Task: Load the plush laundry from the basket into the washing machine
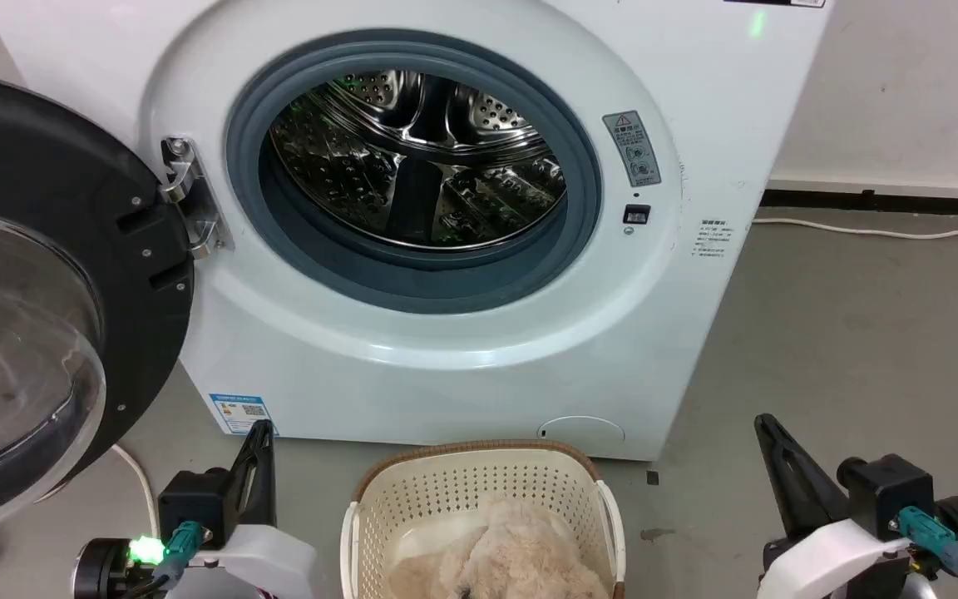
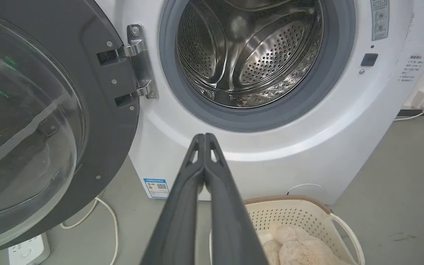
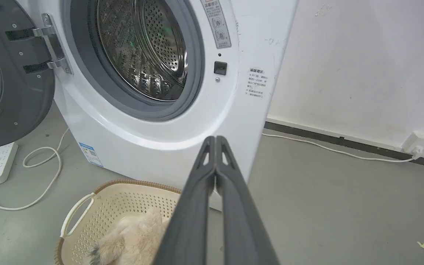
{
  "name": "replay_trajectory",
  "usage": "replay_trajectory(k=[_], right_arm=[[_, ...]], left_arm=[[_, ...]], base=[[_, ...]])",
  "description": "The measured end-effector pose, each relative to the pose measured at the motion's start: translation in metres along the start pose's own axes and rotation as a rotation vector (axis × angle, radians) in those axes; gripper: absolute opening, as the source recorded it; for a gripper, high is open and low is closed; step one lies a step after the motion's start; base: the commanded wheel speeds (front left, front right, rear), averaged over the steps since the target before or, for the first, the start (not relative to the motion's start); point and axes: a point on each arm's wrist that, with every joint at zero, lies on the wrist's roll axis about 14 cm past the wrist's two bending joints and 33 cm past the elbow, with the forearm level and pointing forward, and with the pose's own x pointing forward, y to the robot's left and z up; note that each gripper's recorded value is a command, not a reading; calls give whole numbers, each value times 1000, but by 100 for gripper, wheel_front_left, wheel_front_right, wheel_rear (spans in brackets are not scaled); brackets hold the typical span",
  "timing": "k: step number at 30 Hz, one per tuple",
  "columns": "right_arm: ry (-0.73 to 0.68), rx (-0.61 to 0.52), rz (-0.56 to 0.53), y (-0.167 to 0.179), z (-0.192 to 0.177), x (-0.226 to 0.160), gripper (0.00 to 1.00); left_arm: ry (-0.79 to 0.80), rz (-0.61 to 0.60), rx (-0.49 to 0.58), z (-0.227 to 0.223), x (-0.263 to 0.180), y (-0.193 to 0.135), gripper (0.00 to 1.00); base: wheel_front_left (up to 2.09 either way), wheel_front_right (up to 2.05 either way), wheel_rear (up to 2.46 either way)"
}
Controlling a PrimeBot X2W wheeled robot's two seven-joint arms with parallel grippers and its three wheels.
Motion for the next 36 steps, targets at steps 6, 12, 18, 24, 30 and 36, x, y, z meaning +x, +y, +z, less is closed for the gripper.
replay_trajectory(k=[6, 12, 18, 24, 30, 36], right_arm=[[0, 0, 0, 0, 0, 0, 0], [0, 0, 0, 0, 0, 0, 0], [0, 0, 0, 0, 0, 0, 0], [0, 0, 0, 0, 0, 0, 0], [0, 0, 0, 0, 0, 0, 0], [0, 0, 0, 0, 0, 0, 0]], left_arm=[[0, 0, 0, 0, 0, 0, 0], [0, 0, 0, 0, 0, 0, 0], [0, 0, 0, 0, 0, 0, 0], [0, 0, 0, 0, 0, 0, 0], [0, 0, 0, 0, 0, 0, 0], [0, 0, 0, 0, 0, 0, 0]], base=[[0, 0, 0], [0, 0, 0], [0, 0, 0], [0, 0, 0], [0, 0, 0], [0, 0, 0]])
